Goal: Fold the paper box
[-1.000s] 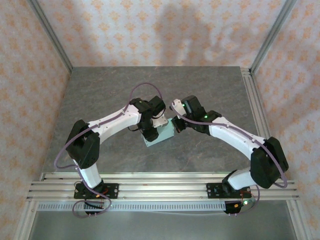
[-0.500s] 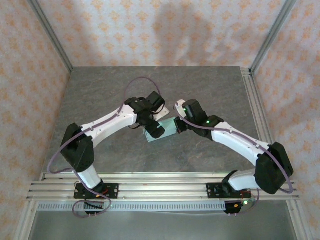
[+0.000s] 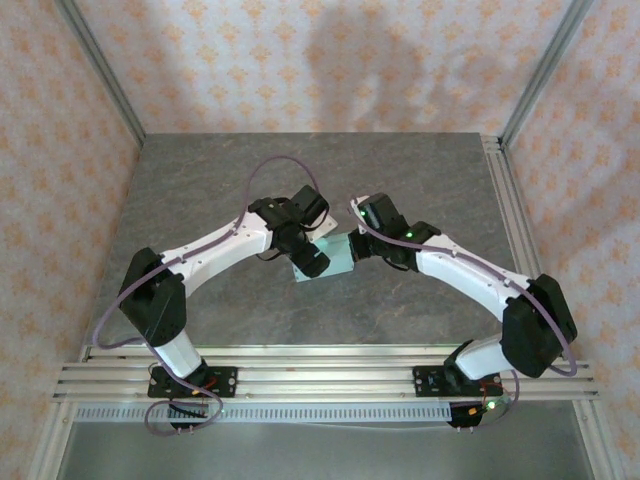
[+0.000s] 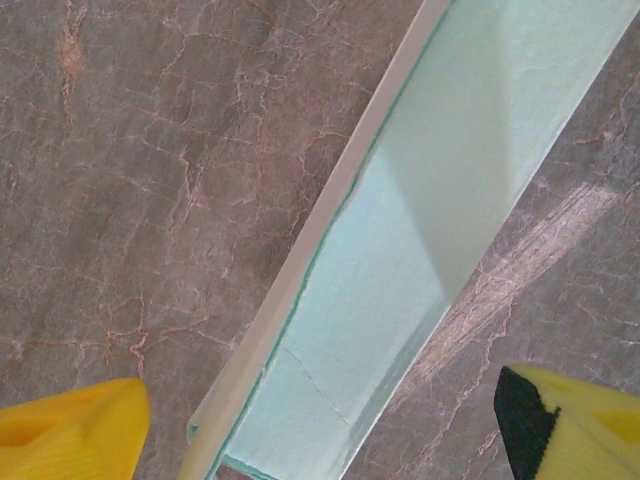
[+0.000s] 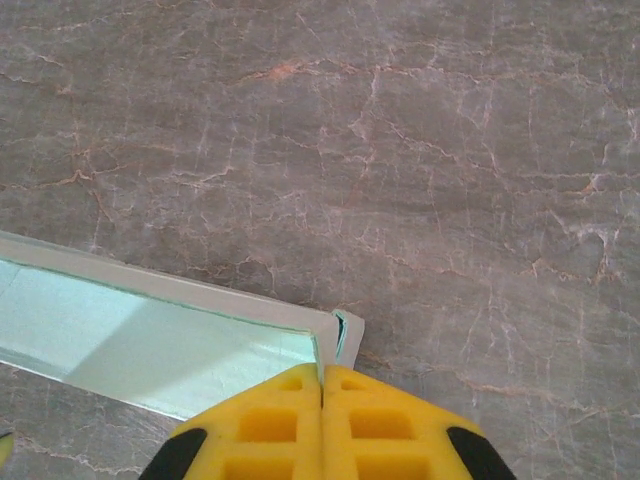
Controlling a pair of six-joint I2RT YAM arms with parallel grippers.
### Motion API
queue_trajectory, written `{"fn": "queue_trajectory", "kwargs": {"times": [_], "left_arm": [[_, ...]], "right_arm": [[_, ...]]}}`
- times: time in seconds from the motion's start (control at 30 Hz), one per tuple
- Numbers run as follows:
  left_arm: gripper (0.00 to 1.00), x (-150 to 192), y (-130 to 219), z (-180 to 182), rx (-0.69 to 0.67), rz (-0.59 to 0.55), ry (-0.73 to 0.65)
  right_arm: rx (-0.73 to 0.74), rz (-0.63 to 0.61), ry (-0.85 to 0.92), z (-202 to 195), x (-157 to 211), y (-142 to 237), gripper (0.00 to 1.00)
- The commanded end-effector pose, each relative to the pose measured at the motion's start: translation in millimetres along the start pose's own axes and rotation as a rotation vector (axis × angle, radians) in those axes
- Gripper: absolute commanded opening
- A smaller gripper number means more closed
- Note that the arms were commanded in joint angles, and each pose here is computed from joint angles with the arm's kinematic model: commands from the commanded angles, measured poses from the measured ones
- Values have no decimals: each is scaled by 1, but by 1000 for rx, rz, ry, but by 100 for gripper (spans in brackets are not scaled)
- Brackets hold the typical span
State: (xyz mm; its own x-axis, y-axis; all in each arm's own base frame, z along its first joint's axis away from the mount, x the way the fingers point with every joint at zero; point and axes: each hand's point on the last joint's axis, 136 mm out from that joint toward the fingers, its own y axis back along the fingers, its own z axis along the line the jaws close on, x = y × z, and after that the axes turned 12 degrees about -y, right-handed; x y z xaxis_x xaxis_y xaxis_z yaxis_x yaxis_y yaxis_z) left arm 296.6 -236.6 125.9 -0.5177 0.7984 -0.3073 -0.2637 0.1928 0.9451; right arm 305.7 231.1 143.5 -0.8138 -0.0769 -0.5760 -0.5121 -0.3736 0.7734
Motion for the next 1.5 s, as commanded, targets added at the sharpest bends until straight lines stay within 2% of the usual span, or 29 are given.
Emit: {"fn": "queue_trajectory", "kwargs": {"times": [0.0, 0.23, 0.5, 1.07, 1.2, 1.47], "left_arm": [[89, 6, -8, -9, 21, 17, -15], [86, 18, -26, -7, -6, 94, -39], [73, 21, -34, -4, -23, 122, -39], [71, 19, -34, -6, -39, 116, -40], [71, 20, -34, -6, -48, 121, -50], [71, 18, -30, -6, -68, 110, -54]], "right_arm": [[27, -22, -43, -1, -6, 5, 0], [30, -31, -96, -2, -9, 3, 0], [33, -22, -214, -3, -5, -3, 0], [85, -43, -317, -21, 15, -11, 0], [65, -63, -344, -17, 8, -3, 0], [33, -121, -245, -18, 14, 0, 0]]}}
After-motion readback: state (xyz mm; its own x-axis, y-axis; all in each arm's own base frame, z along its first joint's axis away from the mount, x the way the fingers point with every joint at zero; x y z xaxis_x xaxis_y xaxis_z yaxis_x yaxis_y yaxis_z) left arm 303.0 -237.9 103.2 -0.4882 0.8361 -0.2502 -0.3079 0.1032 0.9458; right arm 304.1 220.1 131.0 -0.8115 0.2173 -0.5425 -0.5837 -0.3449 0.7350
